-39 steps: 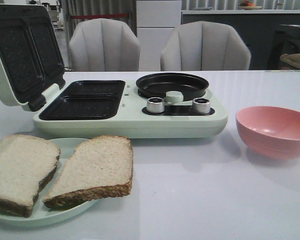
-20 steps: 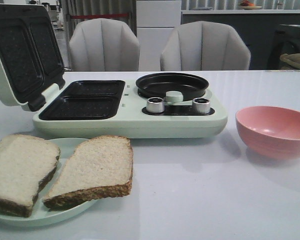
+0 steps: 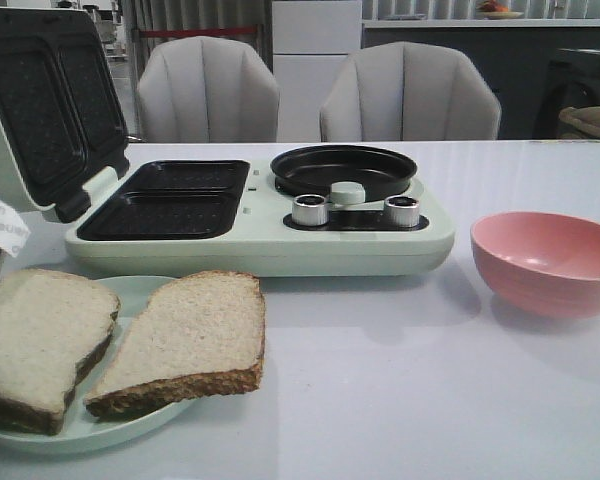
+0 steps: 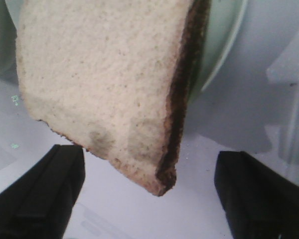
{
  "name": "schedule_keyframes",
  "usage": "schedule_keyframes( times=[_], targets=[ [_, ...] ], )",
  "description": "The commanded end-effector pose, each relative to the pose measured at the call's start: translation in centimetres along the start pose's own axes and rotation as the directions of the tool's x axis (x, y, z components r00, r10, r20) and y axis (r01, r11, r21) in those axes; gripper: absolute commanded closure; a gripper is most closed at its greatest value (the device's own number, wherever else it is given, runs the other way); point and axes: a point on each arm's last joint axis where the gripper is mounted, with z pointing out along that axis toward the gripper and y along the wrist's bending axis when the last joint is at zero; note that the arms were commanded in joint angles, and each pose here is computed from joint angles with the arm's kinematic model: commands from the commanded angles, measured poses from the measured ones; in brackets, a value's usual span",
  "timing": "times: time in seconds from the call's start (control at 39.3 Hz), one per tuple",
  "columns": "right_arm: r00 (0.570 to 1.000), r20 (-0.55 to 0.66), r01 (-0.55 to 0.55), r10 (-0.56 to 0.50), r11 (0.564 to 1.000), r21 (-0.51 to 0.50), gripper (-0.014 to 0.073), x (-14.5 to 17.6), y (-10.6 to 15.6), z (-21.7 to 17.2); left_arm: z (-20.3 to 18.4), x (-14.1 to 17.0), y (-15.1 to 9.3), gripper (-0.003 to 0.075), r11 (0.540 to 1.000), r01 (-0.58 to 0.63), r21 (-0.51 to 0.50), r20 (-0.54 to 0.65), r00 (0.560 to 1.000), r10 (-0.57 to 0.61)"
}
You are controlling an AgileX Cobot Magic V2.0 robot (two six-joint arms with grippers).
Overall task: Make breakfast with bread and shrimp
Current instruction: 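Grasp the bread slice nearest the left gripper from the green plate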
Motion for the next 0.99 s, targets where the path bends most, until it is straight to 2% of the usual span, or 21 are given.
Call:
schedule_keyframes(
  times=[0.0,0.2,0.59,0.66,0.79,0.97],
  targets=[
    [0.991,0.129,0.022,-0.022,1.0,0.007,0.0442,-1.5,0.0,-0.3,0.2,0.0,1.0,0.0136,0.999,-0.023,-0.045,0.0,1.0,0.023],
    [0.991,0.129,0.022,-0.022,1.0,0.007,0.0442,-1.5,0.0,-0.3,1.2,-0.1,1.2,0.0136,0.993,-0.101,-0.055,0.005,0.995,0.101],
    [0.991,0.129,0.022,-0.022,1.0,0.007,0.0442,-1.5,0.0,-0.3,3.2,-0.2,2.0,0.0141,0.987,-0.156,-0.039,0.006,0.988,0.156],
    [0.991,0.129,0.022,-0.022,1.0,0.007,0.0442,-1.5,0.0,-0.3,3.5,-0.5,2.3,0.0181,0.986,-0.164,-0.039,0.009,0.986,0.165],
    [0.991,0.129,0.022,-0.022,1.0,0.007,0.0442,-1.5,0.0,-0.3,3.8,-0.7,2.4,0.0316,0.985,-0.171,-0.036,-0.001,0.985,0.172],
    [0.991,0.129,0.022,-0.022,1.0,0.007,0.0442,-1.5,0.0,-0.3,3.6,-0.2,2.5,0.044,0.99,-0.14,-0.035,-0.042,0.99,0.138]
  ],
)
